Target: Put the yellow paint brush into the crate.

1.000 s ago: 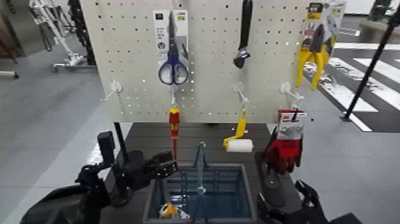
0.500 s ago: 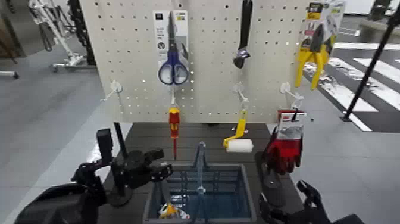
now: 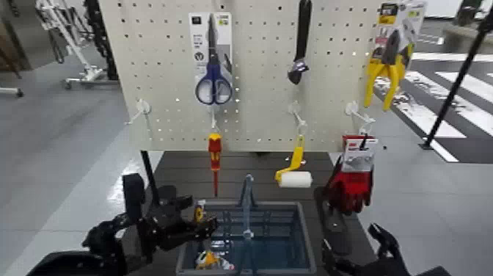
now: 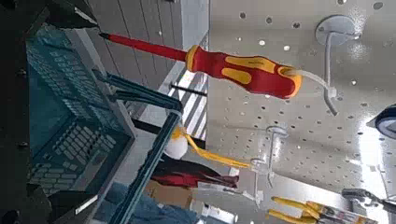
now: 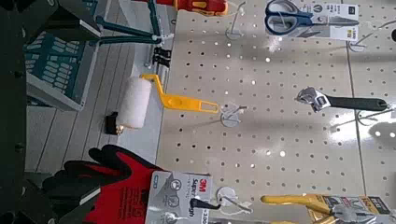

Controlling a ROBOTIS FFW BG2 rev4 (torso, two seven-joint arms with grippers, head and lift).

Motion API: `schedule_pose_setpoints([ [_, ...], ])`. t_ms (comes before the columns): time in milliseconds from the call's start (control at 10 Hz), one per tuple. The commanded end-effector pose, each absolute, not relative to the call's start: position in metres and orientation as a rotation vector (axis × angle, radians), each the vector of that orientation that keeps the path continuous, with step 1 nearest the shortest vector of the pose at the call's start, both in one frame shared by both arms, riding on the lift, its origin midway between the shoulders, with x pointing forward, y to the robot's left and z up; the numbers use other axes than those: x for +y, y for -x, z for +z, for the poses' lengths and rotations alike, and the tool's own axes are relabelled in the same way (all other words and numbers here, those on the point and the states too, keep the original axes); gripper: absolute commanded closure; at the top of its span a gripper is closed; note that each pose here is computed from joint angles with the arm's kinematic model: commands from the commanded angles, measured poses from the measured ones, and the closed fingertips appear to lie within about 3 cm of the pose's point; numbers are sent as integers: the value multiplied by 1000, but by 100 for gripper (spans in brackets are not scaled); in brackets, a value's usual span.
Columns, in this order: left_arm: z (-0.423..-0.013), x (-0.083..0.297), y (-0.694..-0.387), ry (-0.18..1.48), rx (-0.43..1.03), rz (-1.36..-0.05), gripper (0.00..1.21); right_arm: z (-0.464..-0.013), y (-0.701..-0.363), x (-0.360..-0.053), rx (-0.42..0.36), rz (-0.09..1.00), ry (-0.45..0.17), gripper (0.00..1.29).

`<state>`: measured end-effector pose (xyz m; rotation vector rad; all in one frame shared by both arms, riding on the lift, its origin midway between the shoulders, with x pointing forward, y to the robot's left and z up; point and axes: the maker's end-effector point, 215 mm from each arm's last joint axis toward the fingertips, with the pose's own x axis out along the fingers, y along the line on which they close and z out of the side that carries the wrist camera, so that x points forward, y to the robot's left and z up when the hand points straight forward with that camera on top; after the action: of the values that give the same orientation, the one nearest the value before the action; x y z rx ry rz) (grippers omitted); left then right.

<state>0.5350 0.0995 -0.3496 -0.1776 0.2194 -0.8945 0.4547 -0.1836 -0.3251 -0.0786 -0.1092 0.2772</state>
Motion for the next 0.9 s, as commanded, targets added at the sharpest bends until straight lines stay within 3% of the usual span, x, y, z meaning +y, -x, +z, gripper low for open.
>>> schedule_pose_setpoints([
  [100,-356,99,-522,131,144,-728,0,-328,-453,-184,-99,290,64,15],
  [300,-369,97,-505,169,98,-575,0,-329,-449,-188,-93,300,62,15],
  [600,-363,131,-487,128,-17,-354,0,-326,-444,-196,-98,299,38,15],
  [900,-368,129,-473,163,-33,-272,2,-329,-443,-198,-71,285,59,15],
])
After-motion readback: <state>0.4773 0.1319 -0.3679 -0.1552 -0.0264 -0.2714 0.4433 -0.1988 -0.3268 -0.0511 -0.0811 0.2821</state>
